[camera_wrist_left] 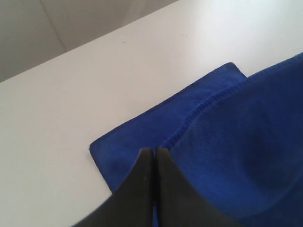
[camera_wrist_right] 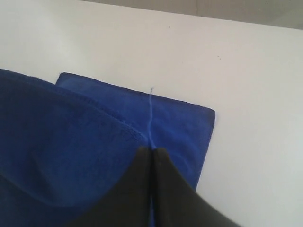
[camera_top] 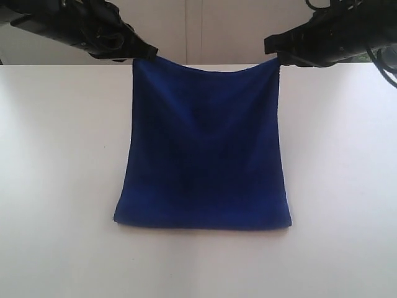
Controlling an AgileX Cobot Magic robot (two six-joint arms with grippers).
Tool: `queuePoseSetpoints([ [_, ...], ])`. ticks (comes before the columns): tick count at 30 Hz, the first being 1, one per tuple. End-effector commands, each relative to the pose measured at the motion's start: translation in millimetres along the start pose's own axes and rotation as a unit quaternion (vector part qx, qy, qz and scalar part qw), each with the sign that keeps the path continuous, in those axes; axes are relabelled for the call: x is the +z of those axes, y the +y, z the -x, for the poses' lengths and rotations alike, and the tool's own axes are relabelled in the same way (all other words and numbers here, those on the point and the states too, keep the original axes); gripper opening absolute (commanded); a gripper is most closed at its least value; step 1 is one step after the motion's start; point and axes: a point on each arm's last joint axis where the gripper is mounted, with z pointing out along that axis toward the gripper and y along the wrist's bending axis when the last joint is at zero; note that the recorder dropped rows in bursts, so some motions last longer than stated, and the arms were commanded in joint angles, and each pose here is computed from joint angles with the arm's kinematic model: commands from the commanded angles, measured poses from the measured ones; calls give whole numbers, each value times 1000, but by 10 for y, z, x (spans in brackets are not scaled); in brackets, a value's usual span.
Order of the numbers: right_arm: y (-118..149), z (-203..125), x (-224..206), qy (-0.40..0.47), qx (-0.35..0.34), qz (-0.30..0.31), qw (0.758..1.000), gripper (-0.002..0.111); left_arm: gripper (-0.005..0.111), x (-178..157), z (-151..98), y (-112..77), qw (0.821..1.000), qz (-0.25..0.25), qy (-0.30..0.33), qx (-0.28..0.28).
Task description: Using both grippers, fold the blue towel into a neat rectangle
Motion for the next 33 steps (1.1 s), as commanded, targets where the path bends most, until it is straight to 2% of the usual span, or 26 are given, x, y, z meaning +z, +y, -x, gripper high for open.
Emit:
queuePoseSetpoints([
  [1,-41,37,36,-13,0,-11,1000,0,0,-8,48,92,1000,5,-3,-13],
  [7,-61,104,120,-15,0,-10,1000,0,0,51,92,140,1000,7,-4,-13],
  [27,-205,127,600,1,7,-18,1000,0,0,576,-172,343,999,41,8,-8],
  [33,-257,100,771,9,10,-21,1000,0,0,739,-154,435,999,39,17,-12],
])
